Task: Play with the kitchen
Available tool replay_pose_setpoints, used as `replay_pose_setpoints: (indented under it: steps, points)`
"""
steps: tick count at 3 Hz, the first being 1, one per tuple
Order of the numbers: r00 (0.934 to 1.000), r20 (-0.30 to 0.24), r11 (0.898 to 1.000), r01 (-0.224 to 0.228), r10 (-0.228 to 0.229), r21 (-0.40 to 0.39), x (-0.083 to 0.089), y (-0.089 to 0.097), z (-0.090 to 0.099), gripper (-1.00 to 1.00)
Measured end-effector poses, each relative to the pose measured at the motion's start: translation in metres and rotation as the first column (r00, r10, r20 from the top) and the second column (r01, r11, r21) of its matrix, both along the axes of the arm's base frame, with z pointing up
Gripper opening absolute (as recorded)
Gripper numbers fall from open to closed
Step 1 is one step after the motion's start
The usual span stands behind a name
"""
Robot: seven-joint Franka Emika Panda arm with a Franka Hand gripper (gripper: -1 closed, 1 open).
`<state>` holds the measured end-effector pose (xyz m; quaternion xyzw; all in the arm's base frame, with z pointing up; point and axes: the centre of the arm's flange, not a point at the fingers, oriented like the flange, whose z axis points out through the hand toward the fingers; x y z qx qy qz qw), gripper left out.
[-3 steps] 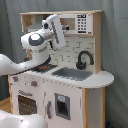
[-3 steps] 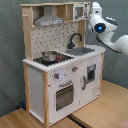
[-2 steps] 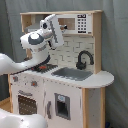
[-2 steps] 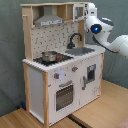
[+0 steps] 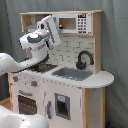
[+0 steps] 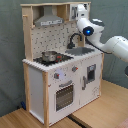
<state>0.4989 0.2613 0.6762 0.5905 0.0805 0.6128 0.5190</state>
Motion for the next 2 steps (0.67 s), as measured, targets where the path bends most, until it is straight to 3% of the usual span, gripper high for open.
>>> replay_pose_setpoints:
  steps: [1, 2]
  points:
    - [0.9998, 0.001, 0.999, -0.021, 0.021, -0.028, 0.019, 0.014, 0.003, -1.00]
    - [0.9996, 0.026, 0.997, -0.009, 0.010, -0.073, -0.009, 0.030, 0.034, -1.00]
